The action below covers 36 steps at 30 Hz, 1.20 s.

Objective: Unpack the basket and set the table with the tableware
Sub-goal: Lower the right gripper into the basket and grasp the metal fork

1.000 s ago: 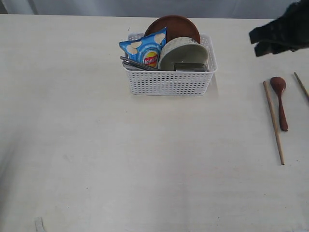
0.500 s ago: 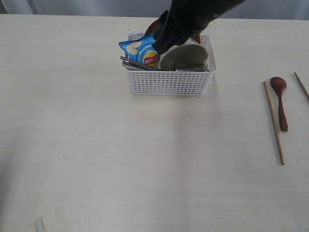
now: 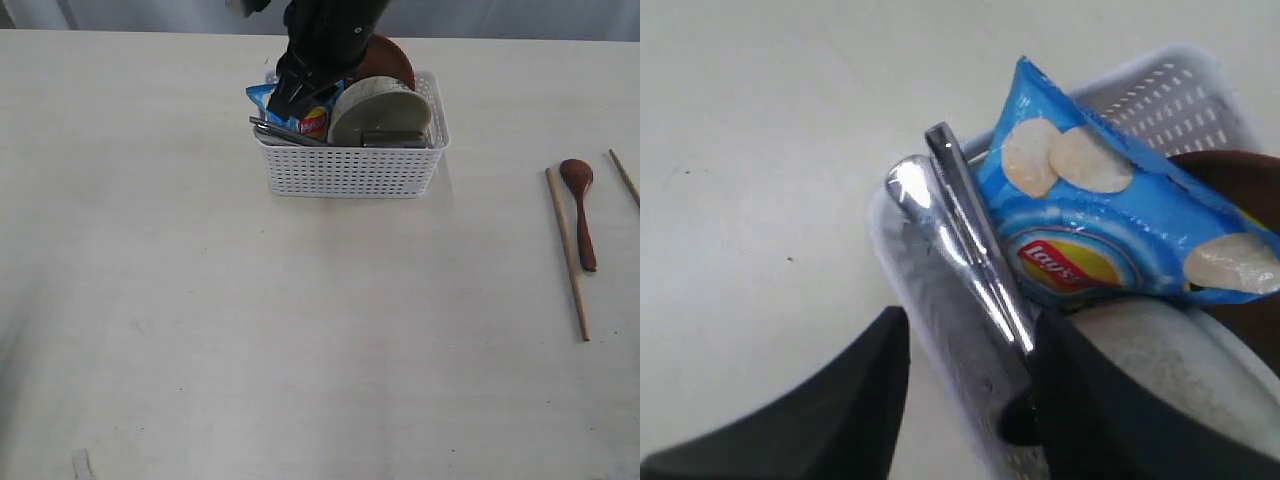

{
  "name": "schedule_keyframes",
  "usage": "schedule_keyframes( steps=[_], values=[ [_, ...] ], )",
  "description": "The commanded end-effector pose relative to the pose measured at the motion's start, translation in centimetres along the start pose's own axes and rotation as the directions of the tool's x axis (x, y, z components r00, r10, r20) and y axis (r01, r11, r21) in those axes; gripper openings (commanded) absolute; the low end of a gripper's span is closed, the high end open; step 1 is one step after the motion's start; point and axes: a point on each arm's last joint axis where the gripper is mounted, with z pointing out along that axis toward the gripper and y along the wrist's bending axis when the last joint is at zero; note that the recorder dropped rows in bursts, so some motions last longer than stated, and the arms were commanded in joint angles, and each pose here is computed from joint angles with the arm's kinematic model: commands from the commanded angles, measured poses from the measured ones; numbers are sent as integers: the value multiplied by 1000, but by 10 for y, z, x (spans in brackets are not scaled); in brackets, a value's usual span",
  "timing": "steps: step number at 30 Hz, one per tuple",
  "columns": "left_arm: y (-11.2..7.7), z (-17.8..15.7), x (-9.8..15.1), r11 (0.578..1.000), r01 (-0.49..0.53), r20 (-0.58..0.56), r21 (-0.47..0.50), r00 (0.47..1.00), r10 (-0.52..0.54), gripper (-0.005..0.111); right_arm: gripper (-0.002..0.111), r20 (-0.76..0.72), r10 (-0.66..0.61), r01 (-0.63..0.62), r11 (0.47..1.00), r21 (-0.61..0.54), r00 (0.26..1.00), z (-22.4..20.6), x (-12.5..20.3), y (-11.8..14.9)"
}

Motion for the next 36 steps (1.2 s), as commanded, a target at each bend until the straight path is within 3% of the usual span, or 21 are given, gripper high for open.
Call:
schedule_keyframes(
  steps=[1, 15, 29, 36],
  values=[
    [0, 0, 0, 1000, -10, 12, -5, 1000, 10, 0, 40, -44, 0, 0, 1000, -6, 999, 13, -6, -6],
    [0, 0, 0, 1000, -10, 12, -5, 1000, 10, 0, 40, -104, -135, 129, 990, -59, 985, 47, -7, -9],
    [0, 0, 0, 1000, -10, 12, -5, 1000, 10, 0, 40, -54, -207, 206, 978, -28, 977, 58, -11, -13],
    [0, 0, 0, 1000, -10, 12, -5, 1000, 10, 0, 40, -51, -289, 285, 955, -79, 956, 58, -9, -9]
  ],
)
